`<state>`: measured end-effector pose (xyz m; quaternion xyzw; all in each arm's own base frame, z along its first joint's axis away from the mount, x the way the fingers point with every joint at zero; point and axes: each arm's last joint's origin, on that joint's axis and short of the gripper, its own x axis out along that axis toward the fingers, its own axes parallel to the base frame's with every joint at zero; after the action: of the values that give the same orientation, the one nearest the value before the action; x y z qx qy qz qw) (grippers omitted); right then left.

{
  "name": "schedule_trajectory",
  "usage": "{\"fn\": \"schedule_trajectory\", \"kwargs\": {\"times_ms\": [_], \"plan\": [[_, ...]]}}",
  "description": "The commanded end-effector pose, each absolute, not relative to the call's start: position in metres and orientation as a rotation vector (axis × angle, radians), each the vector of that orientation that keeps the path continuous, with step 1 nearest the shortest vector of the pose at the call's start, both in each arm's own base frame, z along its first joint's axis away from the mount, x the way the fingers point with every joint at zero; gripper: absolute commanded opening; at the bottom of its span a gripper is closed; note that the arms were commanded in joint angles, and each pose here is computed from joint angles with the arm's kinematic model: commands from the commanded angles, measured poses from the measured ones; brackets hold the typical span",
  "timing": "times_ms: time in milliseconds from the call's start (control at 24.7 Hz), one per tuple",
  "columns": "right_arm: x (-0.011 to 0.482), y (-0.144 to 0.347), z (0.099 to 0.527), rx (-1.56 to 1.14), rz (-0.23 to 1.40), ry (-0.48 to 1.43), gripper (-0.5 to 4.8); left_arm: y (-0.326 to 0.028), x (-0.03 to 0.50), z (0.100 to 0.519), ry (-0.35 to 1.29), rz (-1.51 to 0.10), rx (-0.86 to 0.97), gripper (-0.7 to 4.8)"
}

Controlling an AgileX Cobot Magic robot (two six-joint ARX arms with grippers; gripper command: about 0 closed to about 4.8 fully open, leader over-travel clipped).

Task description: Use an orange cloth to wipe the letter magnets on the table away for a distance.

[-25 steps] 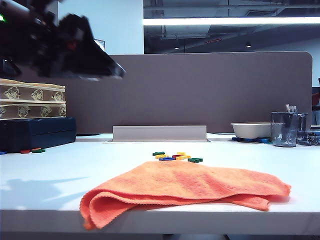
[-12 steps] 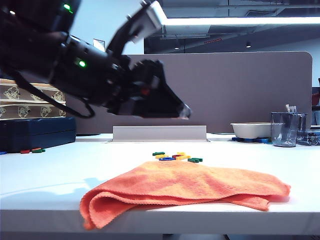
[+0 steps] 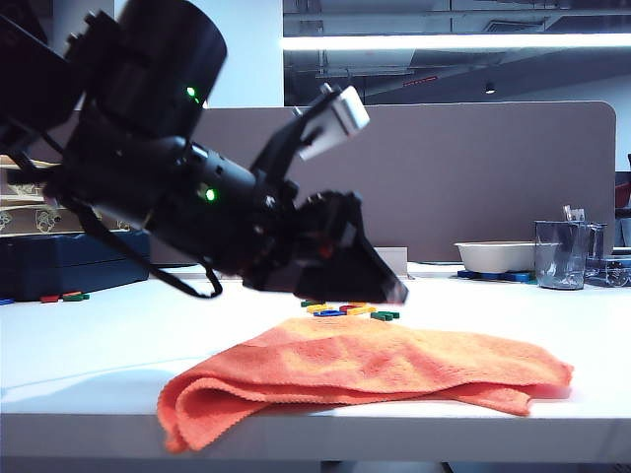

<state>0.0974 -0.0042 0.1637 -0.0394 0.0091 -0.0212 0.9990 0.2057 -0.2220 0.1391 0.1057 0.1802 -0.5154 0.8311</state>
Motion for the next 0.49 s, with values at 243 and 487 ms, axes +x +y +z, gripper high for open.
{"fn": "schedule_trajectory", "kwargs": {"times_ms": [243,487], "plan": [[0.098,-0.004,0.163,-0.078,-0.044,0.009,-0.05,-0.246,0.21,0.128,0.438,-1.094,0.265,3.12],[0.098,-0.004,0.163,-0.078,-0.044,0.009,-0.05,-0.248,0.215,0.121,0.464,-0.971,0.31,3.45]]}}
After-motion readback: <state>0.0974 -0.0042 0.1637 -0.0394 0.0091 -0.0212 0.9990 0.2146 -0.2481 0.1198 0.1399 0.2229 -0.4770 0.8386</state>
